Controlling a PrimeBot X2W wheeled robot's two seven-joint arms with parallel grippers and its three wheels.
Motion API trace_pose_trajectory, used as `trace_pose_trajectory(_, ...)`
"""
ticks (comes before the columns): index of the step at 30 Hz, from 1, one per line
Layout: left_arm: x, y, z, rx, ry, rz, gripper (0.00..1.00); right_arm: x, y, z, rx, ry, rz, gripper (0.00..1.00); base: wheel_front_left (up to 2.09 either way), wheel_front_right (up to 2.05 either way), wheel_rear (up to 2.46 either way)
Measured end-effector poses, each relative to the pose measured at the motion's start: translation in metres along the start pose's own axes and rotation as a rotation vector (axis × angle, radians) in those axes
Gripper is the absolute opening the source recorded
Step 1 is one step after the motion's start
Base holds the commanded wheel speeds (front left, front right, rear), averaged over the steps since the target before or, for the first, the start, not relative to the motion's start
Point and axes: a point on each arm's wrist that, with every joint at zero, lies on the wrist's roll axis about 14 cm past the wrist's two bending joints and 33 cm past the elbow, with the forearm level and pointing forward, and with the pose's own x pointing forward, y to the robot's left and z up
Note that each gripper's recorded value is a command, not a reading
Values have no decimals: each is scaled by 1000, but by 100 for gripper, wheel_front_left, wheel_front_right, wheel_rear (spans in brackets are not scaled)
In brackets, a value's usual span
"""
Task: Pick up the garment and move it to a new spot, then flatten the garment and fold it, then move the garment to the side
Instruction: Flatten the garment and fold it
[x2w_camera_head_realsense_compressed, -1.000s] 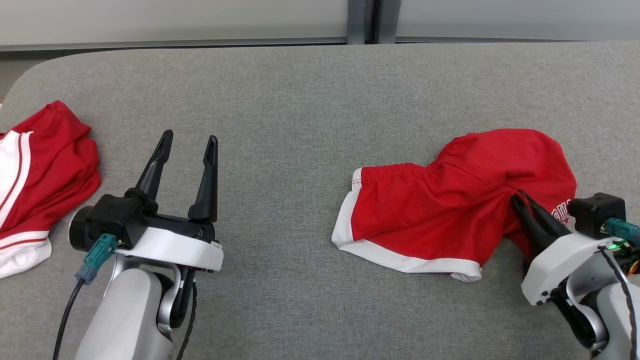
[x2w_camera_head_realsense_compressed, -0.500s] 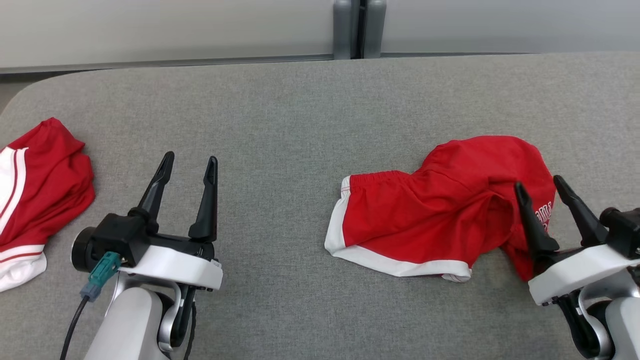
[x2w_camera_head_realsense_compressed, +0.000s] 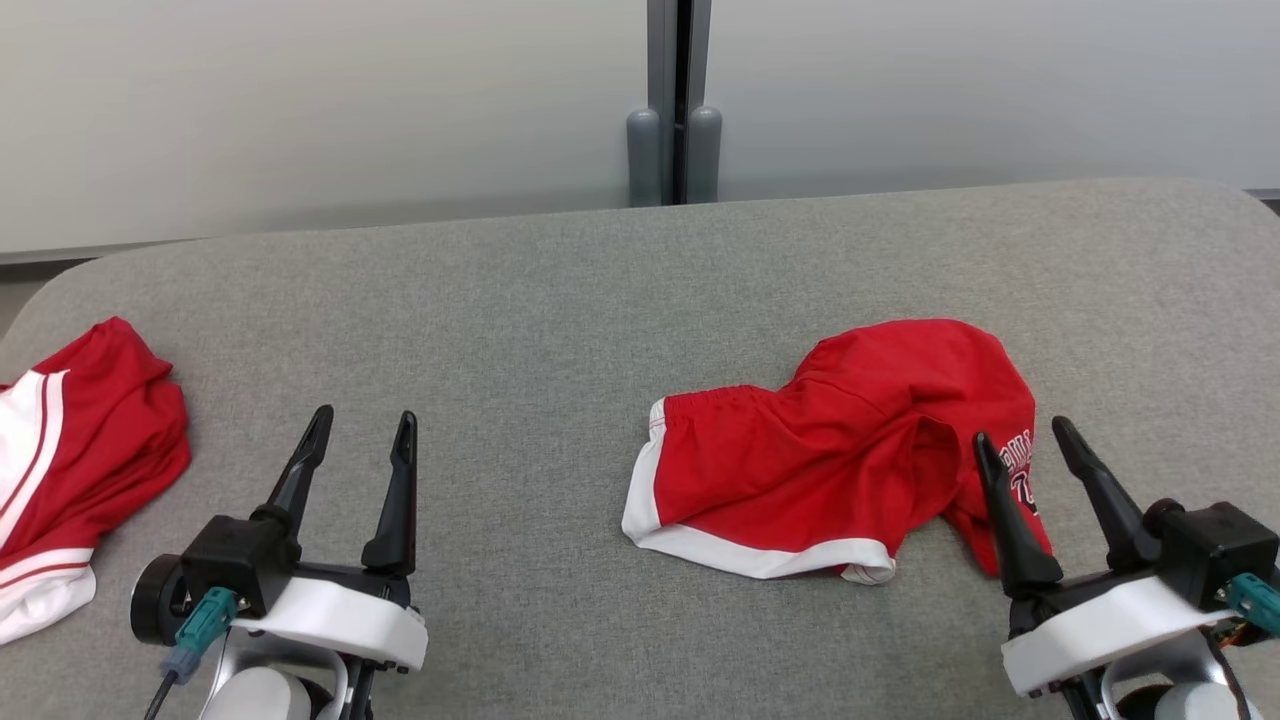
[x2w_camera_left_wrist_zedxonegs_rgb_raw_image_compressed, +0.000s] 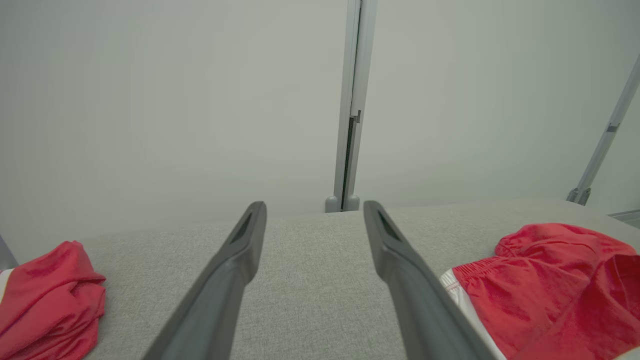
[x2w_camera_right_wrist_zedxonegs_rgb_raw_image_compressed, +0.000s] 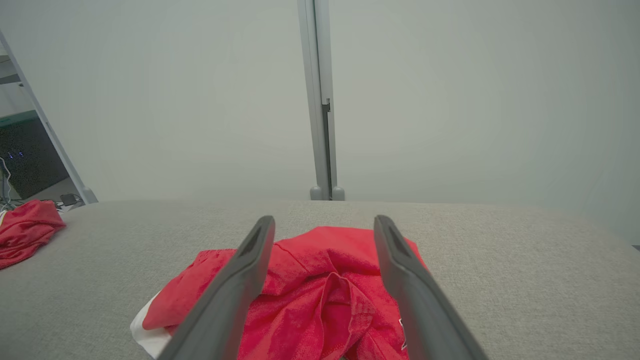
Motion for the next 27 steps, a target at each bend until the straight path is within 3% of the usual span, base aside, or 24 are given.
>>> trace_pose_trajectory(27, -14, -10, 5, -4, 16, -19, 100, -16, 5, -5, 8, 27, -9, 100, 0, 0, 0)
